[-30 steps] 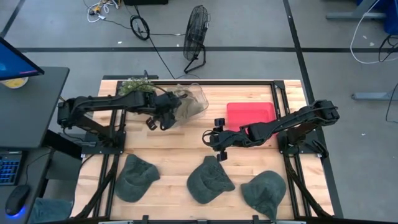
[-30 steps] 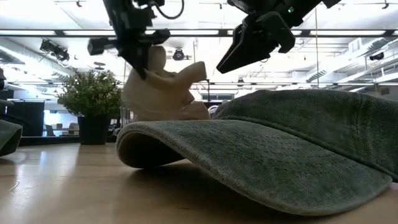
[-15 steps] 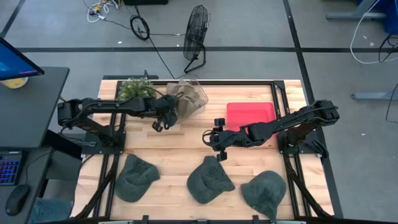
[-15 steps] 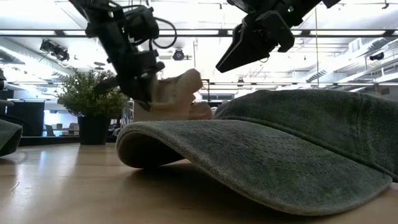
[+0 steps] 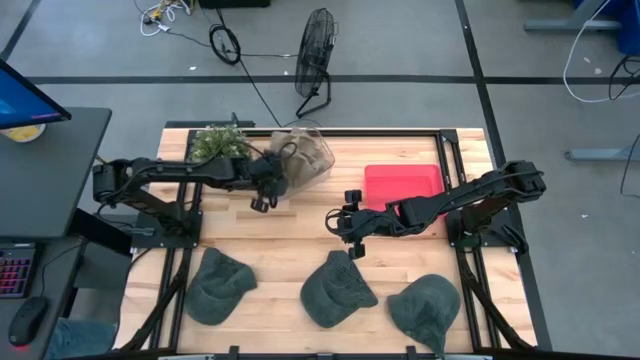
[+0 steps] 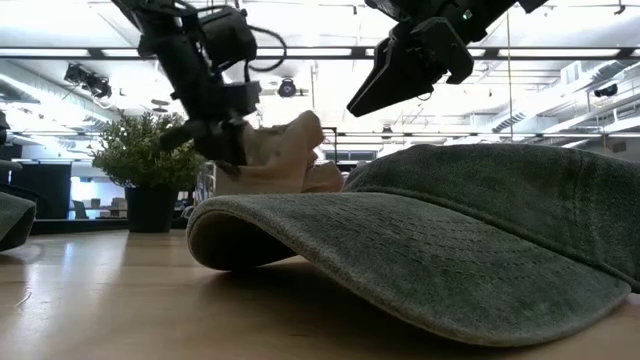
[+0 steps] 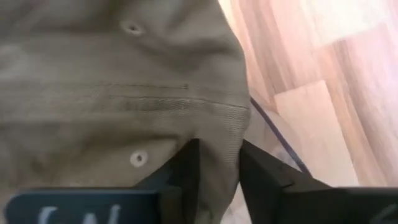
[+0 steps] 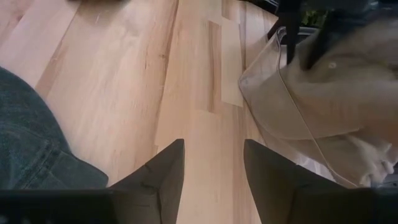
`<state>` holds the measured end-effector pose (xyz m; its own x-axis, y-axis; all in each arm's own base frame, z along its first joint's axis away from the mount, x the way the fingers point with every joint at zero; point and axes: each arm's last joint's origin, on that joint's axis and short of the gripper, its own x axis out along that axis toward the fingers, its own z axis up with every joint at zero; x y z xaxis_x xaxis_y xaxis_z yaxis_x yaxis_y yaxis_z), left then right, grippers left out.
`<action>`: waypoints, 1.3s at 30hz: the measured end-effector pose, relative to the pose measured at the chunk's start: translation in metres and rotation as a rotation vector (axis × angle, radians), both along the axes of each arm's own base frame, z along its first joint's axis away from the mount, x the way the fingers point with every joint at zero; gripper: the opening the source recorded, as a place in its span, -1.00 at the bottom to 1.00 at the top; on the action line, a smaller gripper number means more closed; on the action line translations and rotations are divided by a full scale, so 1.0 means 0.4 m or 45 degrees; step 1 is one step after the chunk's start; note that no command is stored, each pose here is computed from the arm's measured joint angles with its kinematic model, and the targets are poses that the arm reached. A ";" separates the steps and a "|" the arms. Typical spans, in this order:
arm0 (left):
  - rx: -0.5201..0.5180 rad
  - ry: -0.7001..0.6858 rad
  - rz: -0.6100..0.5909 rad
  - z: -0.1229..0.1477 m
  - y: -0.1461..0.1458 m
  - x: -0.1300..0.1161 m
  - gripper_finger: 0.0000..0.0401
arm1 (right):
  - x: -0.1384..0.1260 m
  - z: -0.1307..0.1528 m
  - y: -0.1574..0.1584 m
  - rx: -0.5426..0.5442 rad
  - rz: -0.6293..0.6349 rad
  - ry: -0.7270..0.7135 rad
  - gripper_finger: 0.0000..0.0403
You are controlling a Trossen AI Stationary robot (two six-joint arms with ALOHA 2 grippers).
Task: Pick & Place hat
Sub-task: Put the brown cap into the transparent bin, then put the middle black cap into the red bin
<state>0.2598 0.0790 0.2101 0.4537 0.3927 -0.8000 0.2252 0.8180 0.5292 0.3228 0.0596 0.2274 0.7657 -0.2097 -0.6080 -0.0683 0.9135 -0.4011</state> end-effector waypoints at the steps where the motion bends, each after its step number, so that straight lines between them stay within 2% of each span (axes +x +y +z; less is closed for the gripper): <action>1: 0.000 -0.006 0.003 0.010 -0.004 0.005 -0.37 | 0.000 0.000 0.000 0.000 0.000 0.000 -0.16; 7: -0.078 -0.039 0.064 0.100 -0.039 0.029 -0.11 | -0.001 0.000 0.004 0.005 0.002 -0.002 -0.16; 12: -0.136 -0.091 0.106 0.202 -0.071 0.042 -0.04 | -0.016 0.026 0.021 0.099 -0.028 -0.063 -0.16; 15: -0.182 -0.211 0.160 0.261 -0.083 0.053 -0.05 | -0.034 0.052 0.039 0.251 -0.053 -0.112 -0.16; 18: -0.207 -0.296 0.187 0.302 -0.088 0.054 -0.09 | -0.056 0.072 0.067 0.499 0.047 -0.086 -0.16; 21: -0.198 -0.369 0.176 0.329 -0.088 0.055 -0.13 | -0.076 0.066 0.109 0.714 0.143 0.039 -0.16; 25: -0.223 -0.418 0.214 0.337 -0.084 0.053 -0.16 | -0.094 0.028 0.171 0.890 0.093 0.211 -0.16; 28: -0.256 -0.438 0.259 0.337 -0.084 0.053 -0.16 | -0.097 -0.007 0.216 0.915 0.072 0.280 -0.16; 35: -0.317 -0.482 0.301 0.339 -0.102 0.057 -0.16 | -0.083 -0.101 0.270 0.756 -0.018 0.311 -0.16; 39: -0.360 -0.499 0.316 0.338 -0.121 0.059 -0.17 | -0.068 -0.147 0.289 0.773 -0.021 0.338 -0.16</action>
